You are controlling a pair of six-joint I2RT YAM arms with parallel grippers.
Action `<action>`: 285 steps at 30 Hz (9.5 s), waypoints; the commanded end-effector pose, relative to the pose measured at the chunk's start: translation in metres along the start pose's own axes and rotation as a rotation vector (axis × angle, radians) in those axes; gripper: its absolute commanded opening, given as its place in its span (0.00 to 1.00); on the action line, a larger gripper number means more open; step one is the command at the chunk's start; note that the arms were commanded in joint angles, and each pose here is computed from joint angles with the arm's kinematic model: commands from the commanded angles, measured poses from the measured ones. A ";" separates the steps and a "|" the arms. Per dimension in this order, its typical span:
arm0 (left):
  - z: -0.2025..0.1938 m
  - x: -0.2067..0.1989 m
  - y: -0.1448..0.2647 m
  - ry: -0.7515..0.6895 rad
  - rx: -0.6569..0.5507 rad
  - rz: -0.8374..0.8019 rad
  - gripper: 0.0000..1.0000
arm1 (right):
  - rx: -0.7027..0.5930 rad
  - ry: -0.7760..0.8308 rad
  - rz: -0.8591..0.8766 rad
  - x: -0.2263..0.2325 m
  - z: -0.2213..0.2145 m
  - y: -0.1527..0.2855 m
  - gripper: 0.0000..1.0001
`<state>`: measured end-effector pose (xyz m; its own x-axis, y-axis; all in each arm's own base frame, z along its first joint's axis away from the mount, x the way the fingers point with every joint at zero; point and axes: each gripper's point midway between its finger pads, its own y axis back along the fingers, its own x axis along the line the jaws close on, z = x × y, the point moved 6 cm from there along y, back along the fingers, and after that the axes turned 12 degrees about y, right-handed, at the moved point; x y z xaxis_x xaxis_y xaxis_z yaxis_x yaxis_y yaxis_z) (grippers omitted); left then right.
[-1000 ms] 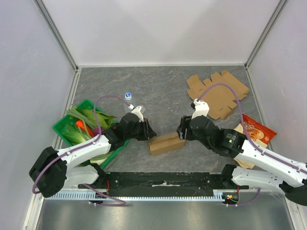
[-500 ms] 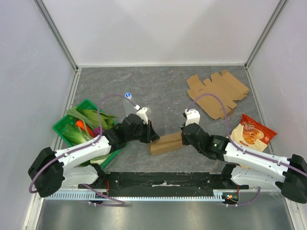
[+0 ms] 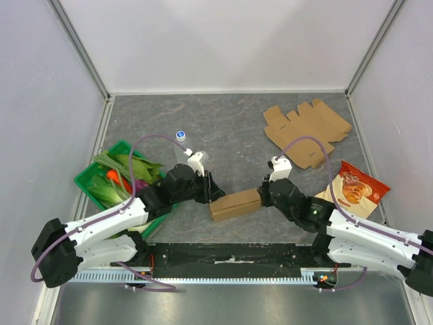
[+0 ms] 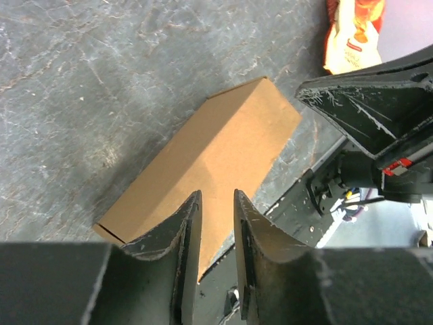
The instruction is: Fold the paper box
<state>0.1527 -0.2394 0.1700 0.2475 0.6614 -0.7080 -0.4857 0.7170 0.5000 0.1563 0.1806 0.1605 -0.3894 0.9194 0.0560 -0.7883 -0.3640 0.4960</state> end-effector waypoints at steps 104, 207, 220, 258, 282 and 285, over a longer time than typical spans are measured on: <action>0.294 0.057 -0.262 -0.090 -0.249 0.277 0.58 | -0.012 -0.154 0.190 -0.096 0.137 -0.352 0.65; 0.044 -0.147 -0.009 -0.702 -0.244 -0.123 0.91 | 0.170 -0.027 0.317 -0.043 0.153 0.044 0.00; 0.035 -0.101 -0.043 -0.489 -0.162 0.130 0.84 | 0.173 -0.008 0.345 -0.041 0.163 0.038 0.00; 0.134 -0.175 0.045 0.922 0.133 -0.563 0.02 | -0.388 0.520 0.279 -0.055 0.189 0.092 0.97; 0.115 -0.171 0.101 0.787 0.110 -0.667 0.30 | -0.360 0.400 0.405 -0.004 0.199 0.043 0.00; 0.103 -0.167 0.109 0.569 0.139 -0.677 0.55 | -0.203 0.371 0.431 -0.005 0.179 0.048 0.00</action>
<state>0.1747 -0.2625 0.3774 -0.3192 -0.1512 -0.9356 -0.4267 0.9044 -0.0005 0.2171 0.1942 0.3314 -0.8107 0.5472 -0.2080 -0.5846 -0.7749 0.2401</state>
